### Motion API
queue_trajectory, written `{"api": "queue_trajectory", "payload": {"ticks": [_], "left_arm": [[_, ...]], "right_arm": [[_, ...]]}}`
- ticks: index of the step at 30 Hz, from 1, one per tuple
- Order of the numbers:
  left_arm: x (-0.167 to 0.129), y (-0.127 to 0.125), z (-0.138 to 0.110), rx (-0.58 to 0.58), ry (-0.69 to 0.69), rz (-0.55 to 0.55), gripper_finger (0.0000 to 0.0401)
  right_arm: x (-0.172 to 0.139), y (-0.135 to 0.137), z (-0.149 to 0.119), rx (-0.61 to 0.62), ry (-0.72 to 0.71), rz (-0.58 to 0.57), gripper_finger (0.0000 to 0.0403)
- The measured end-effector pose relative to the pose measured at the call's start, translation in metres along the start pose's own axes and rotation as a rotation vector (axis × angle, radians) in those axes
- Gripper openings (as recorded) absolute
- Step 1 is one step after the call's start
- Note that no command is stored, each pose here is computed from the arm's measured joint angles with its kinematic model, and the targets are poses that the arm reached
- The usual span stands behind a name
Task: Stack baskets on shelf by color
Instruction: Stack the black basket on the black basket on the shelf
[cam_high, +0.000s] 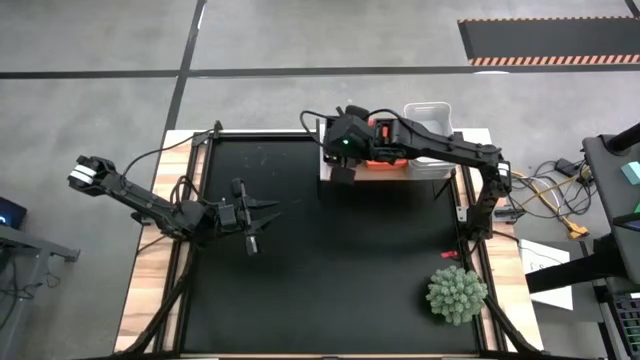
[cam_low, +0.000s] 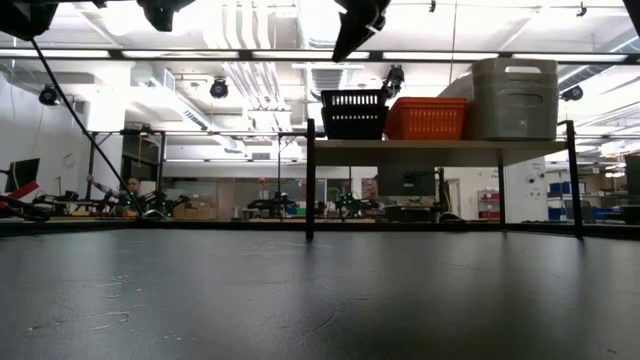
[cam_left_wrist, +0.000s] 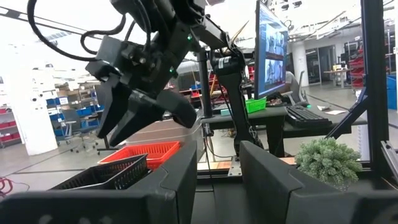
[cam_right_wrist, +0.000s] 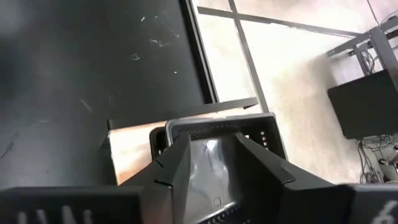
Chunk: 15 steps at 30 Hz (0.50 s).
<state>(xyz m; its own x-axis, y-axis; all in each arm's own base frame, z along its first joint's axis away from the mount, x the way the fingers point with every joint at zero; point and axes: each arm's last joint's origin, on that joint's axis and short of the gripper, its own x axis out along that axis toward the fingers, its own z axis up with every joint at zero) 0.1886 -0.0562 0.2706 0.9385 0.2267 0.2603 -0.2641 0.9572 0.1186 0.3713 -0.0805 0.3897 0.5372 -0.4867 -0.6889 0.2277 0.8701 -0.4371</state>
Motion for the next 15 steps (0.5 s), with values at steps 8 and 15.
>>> {"api": "queue_trajectory", "payload": {"ticks": [8, 15], "left_arm": [[0.0, 0.0, 0.0, 0.0, 0.0, 0.0, 0.0106], [0.0, 0.0, 0.0, -0.001, 0.0, 0.0, 0.0106]], "right_arm": [[0.032, -0.001, -0.004, 0.007, 0.06, -0.011, 0.004], [0.06, 0.009, -0.008, -0.025, 0.131, 0.009, 0.0009]]}}
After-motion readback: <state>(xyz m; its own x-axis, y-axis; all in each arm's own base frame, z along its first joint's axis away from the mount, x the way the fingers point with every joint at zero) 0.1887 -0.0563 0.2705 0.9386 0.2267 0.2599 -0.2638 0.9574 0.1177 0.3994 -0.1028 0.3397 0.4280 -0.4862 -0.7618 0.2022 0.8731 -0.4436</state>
